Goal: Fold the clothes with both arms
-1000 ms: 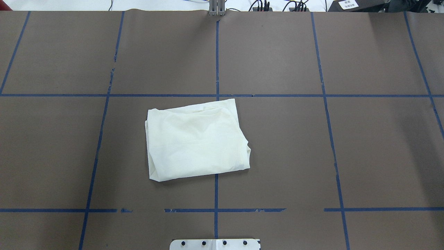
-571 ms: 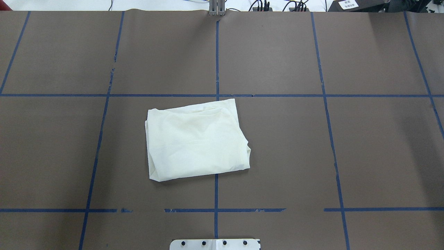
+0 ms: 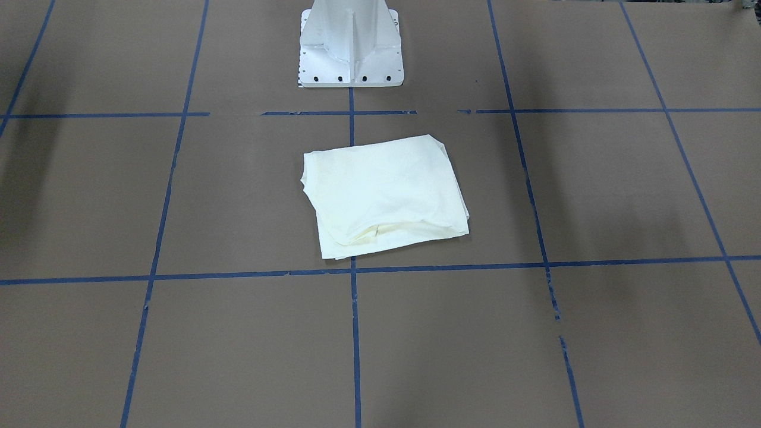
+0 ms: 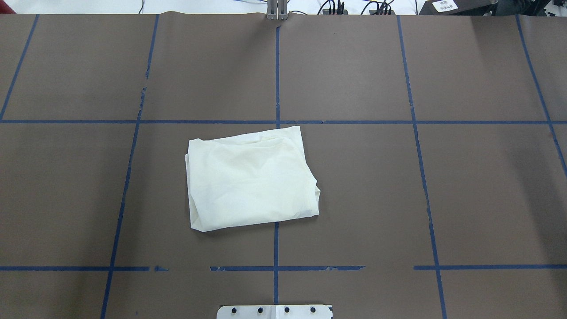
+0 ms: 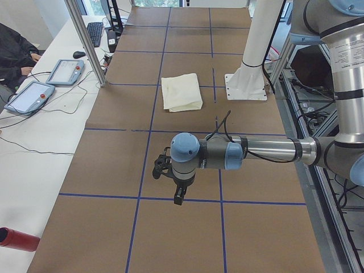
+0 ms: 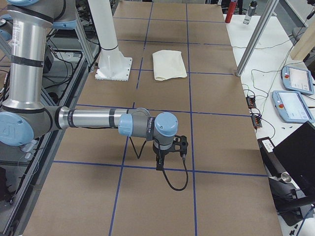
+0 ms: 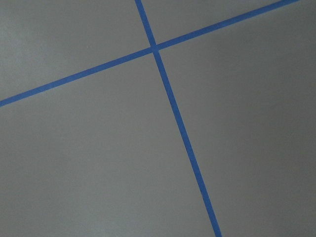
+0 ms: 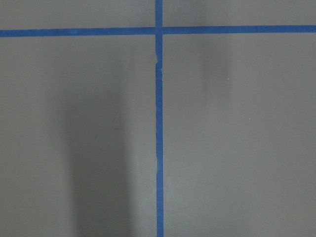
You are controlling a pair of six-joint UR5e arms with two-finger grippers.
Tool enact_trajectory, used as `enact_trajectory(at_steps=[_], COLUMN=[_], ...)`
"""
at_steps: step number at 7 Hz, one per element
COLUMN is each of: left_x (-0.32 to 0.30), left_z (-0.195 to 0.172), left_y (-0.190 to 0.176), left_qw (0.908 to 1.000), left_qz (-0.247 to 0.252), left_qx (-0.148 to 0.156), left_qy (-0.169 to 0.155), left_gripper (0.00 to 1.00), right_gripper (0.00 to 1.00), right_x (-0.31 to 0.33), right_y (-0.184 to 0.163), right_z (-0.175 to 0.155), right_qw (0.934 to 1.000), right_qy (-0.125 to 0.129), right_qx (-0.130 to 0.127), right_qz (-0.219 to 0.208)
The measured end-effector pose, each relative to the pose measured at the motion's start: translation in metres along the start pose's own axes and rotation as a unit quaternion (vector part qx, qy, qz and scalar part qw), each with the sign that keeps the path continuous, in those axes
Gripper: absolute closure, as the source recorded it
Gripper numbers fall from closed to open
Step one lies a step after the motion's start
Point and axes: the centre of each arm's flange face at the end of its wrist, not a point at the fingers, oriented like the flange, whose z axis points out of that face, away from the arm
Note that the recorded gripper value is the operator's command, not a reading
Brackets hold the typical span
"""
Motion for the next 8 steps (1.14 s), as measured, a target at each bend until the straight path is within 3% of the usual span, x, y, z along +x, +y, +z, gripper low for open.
enact_trajectory(at_steps=[8], left_x=[0.0035], left_z=[-0.0039], left_y=[-0.0015], left_qw=[1.0000], left_qz=[-0.004], left_qx=[0.005], left_qy=[-0.001], left_gripper=[0.01], right_gripper=[0.00], right_x=[-0.0059], right_y=[-0.0049], right_z=[-0.0059], right_qw=[0.9999], right_qy=[0.002], right_qx=[0.007], right_qz=[-0.008])
